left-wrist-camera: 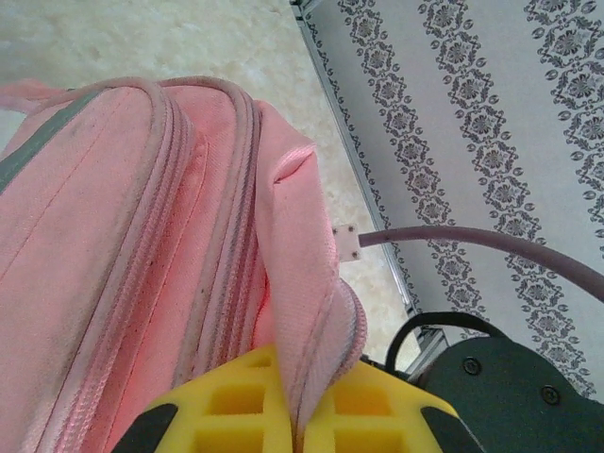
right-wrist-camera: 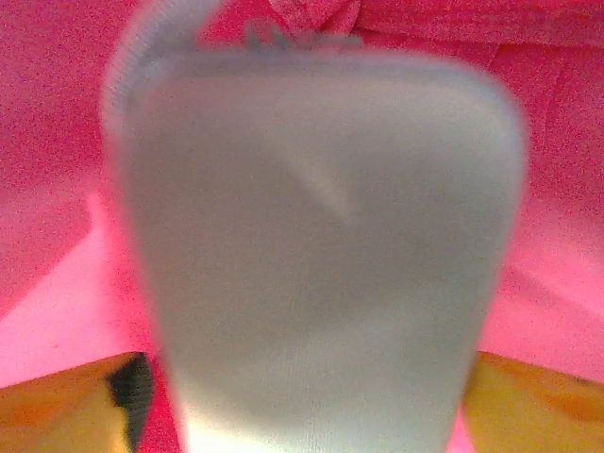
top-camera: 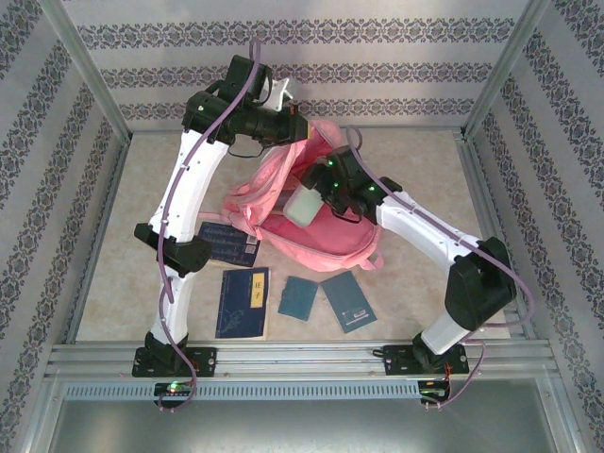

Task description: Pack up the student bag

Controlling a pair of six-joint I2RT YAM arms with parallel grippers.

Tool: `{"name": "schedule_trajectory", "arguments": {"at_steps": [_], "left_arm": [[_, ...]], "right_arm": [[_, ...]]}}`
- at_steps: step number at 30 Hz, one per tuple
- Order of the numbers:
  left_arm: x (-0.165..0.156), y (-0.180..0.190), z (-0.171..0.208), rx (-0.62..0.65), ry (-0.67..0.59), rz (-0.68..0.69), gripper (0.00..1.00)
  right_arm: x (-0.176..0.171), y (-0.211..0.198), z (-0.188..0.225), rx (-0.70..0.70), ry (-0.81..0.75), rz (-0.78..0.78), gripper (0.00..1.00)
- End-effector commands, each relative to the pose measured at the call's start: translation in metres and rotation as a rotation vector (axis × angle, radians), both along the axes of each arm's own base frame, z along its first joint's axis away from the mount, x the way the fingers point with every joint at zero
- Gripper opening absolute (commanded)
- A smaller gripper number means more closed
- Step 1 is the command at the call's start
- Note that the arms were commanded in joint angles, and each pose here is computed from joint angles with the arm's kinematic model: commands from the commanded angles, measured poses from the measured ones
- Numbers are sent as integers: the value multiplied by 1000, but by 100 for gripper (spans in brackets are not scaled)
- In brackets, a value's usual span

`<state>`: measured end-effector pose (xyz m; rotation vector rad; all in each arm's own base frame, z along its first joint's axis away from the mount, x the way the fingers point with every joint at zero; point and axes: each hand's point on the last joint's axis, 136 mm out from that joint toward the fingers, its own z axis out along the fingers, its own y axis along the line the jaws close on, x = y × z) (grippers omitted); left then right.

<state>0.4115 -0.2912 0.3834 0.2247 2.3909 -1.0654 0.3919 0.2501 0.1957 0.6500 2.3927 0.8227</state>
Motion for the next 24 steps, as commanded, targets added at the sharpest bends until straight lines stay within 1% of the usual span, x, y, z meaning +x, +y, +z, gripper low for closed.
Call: {"name": "schedule_trajectory", "arguments": {"at_steps": [1,3,8,11,14,16,18,20,24], "left_arm": [[10,-7,45,-98,-145,22,0],[15,-6,43,-91,-146,50,0],[30,3,32,-46,-146,128,0],[42,9,20,-6,-135,182,0],[53,14,8,15,-119,218,0],[61,18,1,38,-119,247,0],[67,18,-6,46,-115,258,0],[72,15,-13,45,-102,258,0],[78,6,-34,39,-46,247,0]], "right_arm": [[17,-6,1,-62,1,-15,96],[22,-7,7,-107,-6,23,98],[18,-7,35,-183,-113,145,98],[5,-17,50,-287,-177,216,98],[-15,-28,63,-396,-289,276,98],[-28,-41,69,-398,-349,290,98],[-38,-55,69,-383,-349,290,97],[-51,-64,66,-402,-326,323,95],[-88,-70,54,-432,-299,407,86]]}}
